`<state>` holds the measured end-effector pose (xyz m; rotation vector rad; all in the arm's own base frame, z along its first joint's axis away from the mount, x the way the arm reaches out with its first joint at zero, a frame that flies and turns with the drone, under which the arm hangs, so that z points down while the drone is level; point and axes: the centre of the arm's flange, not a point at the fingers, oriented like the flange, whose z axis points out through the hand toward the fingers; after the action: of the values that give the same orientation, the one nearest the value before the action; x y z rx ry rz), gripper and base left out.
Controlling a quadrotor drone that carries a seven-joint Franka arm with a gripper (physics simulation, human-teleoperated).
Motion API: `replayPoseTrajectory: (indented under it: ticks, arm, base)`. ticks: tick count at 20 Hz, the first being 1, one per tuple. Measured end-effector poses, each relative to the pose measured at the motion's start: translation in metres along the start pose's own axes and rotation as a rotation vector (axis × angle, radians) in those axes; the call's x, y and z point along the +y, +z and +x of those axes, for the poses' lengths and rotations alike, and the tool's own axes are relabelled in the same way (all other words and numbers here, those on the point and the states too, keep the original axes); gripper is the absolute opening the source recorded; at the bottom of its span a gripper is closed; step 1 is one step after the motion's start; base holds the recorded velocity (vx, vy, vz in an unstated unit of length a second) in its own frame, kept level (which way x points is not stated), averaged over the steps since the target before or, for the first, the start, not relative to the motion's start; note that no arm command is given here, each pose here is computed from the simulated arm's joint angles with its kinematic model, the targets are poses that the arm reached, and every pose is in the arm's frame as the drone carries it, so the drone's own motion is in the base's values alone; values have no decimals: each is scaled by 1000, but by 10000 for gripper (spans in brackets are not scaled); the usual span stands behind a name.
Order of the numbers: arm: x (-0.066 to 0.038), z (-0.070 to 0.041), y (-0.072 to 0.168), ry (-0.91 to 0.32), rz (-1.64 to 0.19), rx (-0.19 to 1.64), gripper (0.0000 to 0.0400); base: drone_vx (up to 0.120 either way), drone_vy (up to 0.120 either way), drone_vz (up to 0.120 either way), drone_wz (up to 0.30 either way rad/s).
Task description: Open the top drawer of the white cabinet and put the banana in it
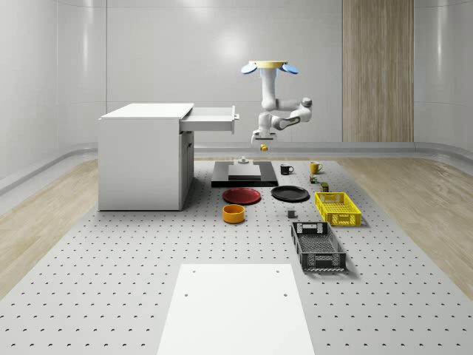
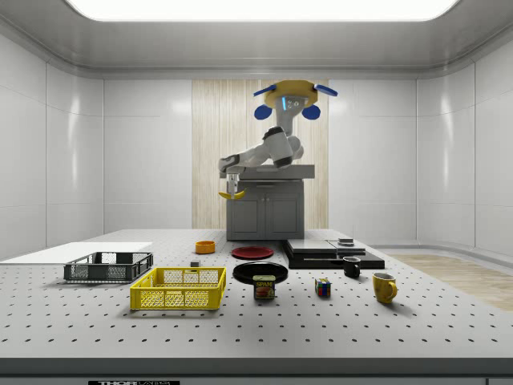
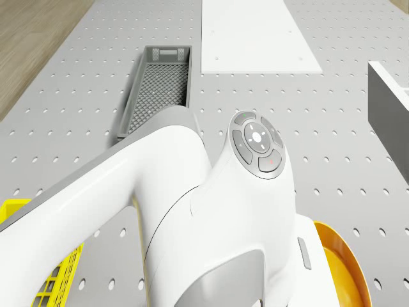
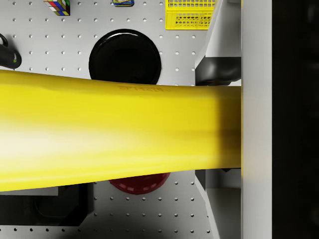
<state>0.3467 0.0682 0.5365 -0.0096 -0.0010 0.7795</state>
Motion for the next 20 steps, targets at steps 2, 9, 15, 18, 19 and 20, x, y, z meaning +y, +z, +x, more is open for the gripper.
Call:
replayPoseTrajectory:
  ticks: [2, 9, 15, 18, 19, 20]
  arm:
    - [0, 0, 0, 0, 0, 0, 200]
    - [0, 0, 0, 0, 0, 0, 200]
    - [0, 0, 0, 0, 0, 0, 200]
    - [0, 0, 0, 0, 0, 0, 200]
    - [0, 0, 0, 0, 0, 0, 200]
    - [0, 0, 0, 0, 0, 0, 200]
  base:
    - [-120, 0, 120, 0]
    - [-120, 0, 120, 0]
    - [-120, 0, 120, 0]
    - [-120, 0, 120, 0]
    - [-120, 0, 120, 0]
    - [-120, 0, 120, 0]
